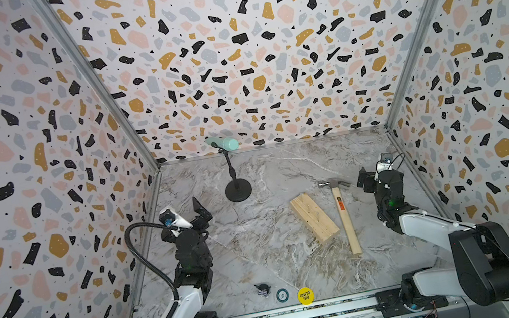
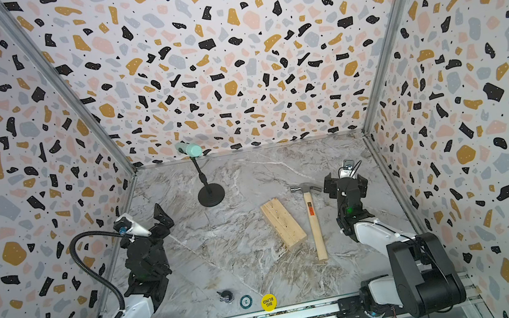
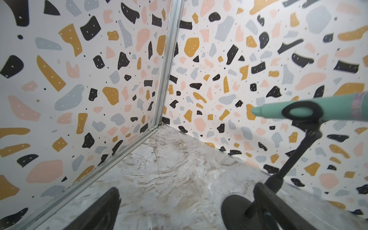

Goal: Use a claw hammer to pull out a nail
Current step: Pick up the hammer at the center of the board.

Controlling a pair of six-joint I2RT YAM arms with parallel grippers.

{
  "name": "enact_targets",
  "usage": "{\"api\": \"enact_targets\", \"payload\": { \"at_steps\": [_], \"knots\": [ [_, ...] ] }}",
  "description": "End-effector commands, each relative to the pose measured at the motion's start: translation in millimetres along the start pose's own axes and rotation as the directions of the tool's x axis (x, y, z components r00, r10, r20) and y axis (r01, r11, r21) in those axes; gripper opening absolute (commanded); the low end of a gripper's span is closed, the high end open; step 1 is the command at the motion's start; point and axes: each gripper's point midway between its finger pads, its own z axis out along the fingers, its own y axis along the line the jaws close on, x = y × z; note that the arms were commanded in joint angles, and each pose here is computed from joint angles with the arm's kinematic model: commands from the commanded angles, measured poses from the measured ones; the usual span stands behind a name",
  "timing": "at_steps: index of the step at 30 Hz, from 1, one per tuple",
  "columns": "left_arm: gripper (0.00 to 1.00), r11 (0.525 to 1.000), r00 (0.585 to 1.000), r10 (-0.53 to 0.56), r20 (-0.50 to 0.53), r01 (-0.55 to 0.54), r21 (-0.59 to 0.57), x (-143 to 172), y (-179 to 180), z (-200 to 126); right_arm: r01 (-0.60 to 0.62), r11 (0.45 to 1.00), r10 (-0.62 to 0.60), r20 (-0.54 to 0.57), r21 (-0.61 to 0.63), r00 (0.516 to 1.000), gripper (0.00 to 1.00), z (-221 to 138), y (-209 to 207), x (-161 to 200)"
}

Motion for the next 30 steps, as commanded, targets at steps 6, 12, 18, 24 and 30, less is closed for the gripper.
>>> {"api": "enact_targets", "payload": {
  "at_steps": [6,12,18,24,30],
  "knots": [
    [0.99,0.958,0.980,-0.139,-0.143,0.169,0.230,-42.0,-67.9,2.9,-0.016,0.988,0.052,-0.232,0.156,0.971,0.99,-1.6,-0.7,-3.2],
    [0.99,0.922,0.961,-0.118,-0.249,0.199,0.331,-54.9,-101.5,1.5,-0.010,0.998,-0.003,-0.206,-0.062,0.979,0.99,-23.8,41.5,-22.3],
    [0.99,0.893,0.938,0.026,-0.346,0.134,0.430,-55.9,-132.7,5.0,0.012,0.966,-0.083,-0.266,-0.257,0.960,0.99,-41.5,81.0,-28.3],
    [1.00,0.889,0.878,0.168,-0.449,0.062,0.455,-29.4,-145.9,10.2,-0.004,0.914,-0.155,-0.358,-0.406,0.921,0.99,-52.6,112.5,-10.4],
    [0.97,0.872,0.814,0.326,-0.482,-0.062,0.485,12.6,-160.0,7.8,0.004,0.898,-0.222,-0.444,-0.441,0.868,1.00,-48.0,129.3,12.2]
  ]
}}
